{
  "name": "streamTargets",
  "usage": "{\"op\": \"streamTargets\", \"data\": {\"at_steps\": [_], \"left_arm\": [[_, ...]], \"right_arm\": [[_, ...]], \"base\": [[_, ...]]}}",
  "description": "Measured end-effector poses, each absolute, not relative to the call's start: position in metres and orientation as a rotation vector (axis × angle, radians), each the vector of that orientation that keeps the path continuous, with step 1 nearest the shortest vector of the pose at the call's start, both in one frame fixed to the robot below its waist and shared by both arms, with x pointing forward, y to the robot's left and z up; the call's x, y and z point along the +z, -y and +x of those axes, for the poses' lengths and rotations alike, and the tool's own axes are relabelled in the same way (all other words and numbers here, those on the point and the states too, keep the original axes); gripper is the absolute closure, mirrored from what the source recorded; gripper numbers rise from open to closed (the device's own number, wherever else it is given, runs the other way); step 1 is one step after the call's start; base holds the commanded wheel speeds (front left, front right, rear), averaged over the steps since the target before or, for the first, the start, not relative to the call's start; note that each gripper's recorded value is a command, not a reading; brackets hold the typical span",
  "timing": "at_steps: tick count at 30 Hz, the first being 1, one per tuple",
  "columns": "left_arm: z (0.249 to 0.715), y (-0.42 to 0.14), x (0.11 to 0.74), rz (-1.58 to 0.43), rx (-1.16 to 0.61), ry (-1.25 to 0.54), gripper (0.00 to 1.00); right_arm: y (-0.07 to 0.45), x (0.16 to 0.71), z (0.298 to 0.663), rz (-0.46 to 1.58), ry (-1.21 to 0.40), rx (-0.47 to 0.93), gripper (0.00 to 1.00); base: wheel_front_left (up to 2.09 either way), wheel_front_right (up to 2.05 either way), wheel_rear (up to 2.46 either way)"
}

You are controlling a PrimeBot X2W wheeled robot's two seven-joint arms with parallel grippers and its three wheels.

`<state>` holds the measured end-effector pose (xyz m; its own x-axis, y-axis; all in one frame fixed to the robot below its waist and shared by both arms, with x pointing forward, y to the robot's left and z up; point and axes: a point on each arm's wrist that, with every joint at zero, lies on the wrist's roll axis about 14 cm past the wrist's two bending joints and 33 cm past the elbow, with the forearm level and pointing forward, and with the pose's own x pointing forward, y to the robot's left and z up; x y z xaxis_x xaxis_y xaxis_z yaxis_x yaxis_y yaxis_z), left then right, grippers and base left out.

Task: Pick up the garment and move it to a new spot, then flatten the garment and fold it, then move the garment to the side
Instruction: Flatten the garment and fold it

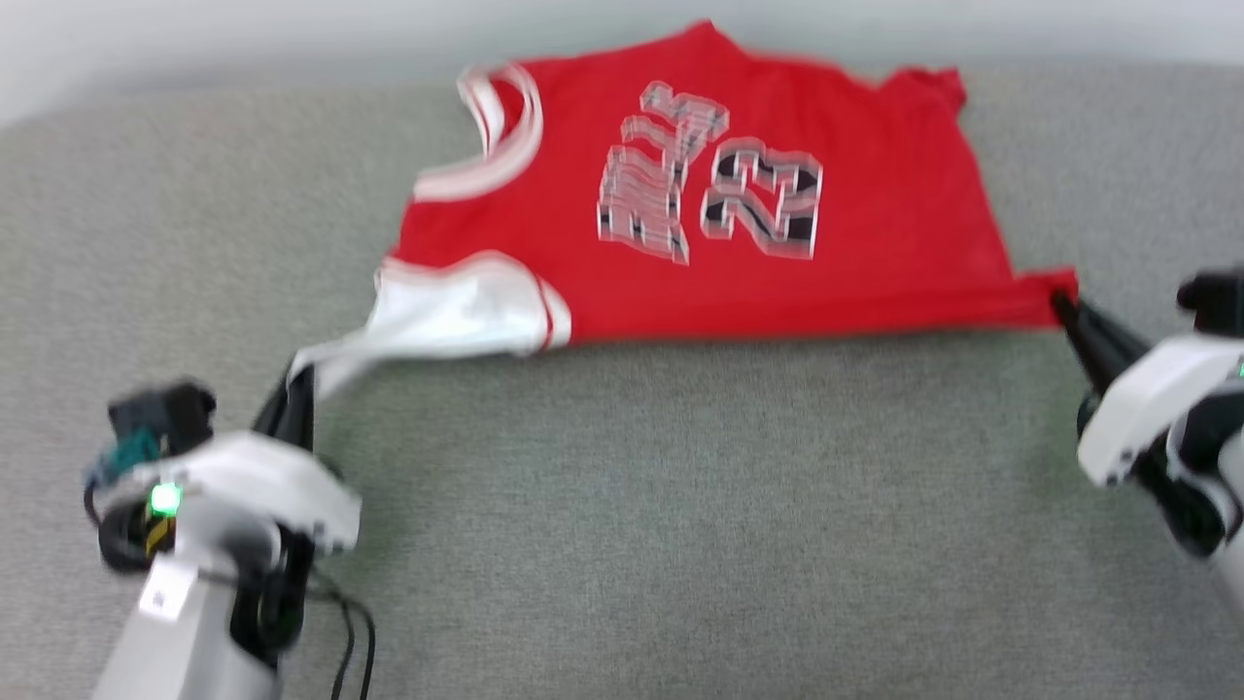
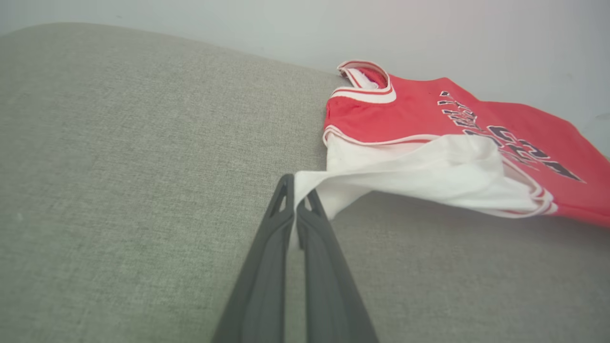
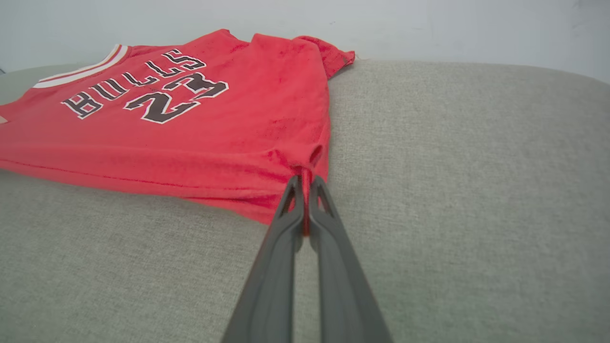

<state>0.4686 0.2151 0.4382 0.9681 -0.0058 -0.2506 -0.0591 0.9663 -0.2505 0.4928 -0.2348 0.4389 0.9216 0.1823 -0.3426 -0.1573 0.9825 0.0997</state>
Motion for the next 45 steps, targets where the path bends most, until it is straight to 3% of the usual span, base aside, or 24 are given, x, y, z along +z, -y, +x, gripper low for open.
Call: {"op": "streamTargets", "data": {"at_steps": [12,25,35,40,45], "left_arm": [[0.351,-0.235,0.435,-0.321,0.136,-0.368,1.0],[0.276,-0.245,0.427,-0.377,0.223,-0.501,1.0],[0.322,-0.23,0.47,-0.319,0.107,-0.375,1.0],[0.385,-0.205,0.48,-0.304,0.009,-0.313,1.0],[0.418,-0.194,0.47,-0.307,-0.026,-0.314,1.0]], "right_arm": [[0.23,0.418,0.392,0.146,-0.417,0.162,1.0],[0.223,0.4,0.307,0.182,-0.523,0.139,1.0],[0.222,0.436,0.323,0.144,-0.476,0.115,1.0],[0.219,0.445,0.364,0.115,-0.464,0.125,1.0],[0.213,0.433,0.384,0.114,-0.495,0.144,1.0]], "base": [[0.0,0.0,0.0],[0.0,0.0,0.0],[0.0,0.0,0.0],[0.0,0.0,0.0],[0.0,0.0,0.0]]}}
